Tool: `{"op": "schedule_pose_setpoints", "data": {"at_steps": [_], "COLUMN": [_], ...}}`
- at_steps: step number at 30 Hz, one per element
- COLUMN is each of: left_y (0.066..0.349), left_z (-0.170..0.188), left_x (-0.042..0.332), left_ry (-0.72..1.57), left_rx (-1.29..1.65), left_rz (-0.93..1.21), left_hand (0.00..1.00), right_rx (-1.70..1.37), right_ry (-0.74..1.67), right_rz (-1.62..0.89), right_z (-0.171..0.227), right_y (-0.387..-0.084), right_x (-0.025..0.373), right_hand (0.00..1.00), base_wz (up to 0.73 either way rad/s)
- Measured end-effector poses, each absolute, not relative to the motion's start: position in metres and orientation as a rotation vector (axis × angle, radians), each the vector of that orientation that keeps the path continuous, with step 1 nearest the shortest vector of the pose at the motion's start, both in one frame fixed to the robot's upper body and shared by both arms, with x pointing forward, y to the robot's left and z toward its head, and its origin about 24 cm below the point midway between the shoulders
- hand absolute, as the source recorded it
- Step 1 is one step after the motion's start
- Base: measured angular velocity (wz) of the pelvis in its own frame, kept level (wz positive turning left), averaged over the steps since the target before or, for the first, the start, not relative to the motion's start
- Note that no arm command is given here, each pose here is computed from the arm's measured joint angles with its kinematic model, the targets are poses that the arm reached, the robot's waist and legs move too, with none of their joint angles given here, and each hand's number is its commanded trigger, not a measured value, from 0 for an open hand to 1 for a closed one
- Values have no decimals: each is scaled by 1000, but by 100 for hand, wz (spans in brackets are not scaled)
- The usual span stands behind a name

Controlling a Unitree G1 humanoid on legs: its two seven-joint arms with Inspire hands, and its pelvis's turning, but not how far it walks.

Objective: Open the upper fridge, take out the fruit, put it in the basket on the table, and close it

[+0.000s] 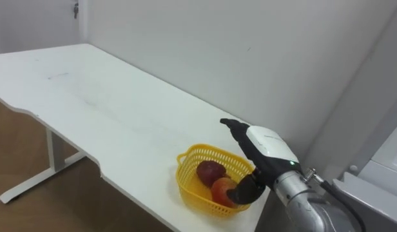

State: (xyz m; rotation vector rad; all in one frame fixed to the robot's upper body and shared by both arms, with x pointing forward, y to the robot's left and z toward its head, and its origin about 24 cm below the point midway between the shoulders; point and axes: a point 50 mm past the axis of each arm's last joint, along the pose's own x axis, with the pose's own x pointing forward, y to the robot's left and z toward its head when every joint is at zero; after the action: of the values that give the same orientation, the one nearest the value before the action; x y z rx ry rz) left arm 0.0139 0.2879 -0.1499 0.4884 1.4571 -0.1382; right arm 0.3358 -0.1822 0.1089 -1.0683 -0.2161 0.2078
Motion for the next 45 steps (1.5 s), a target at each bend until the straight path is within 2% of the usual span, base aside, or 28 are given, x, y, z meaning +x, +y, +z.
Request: {"op": "schedule_pose_setpoints", "data": {"at_steps": [8, 14, 25, 30, 36, 45], "left_y": [284, 285, 267, 257, 248, 237], "left_z": [-151, -150, -156, -159, -161, -165], "left_x": [12, 7, 0, -4, -10, -9], "left_ry": [1444, 1447, 1458, 1456, 1448, 1436], "left_rx": [491, 497, 450, 420, 392, 369], "left_rz": [-121, -126, -140, -150, -155, -127], "left_hand": [0, 0, 0, 0, 0, 0], "right_rx": [-887, -705, -439, -349, -279, -251], "right_ry": [-237, -358, -637, -715, -773, -625], "right_rz": [160, 69, 51, 39, -151, -270], "right_z": [119, 155, 204, 203, 204, 161], "right_y": [-189, -196, -168, -165, -195, -215], "right_x": [337, 335, 308, 280, 259, 234], "right_hand": [0, 0, 0, 0, 0, 0], "base_wz": [3, -4, -13, -20, -17, -11]}}
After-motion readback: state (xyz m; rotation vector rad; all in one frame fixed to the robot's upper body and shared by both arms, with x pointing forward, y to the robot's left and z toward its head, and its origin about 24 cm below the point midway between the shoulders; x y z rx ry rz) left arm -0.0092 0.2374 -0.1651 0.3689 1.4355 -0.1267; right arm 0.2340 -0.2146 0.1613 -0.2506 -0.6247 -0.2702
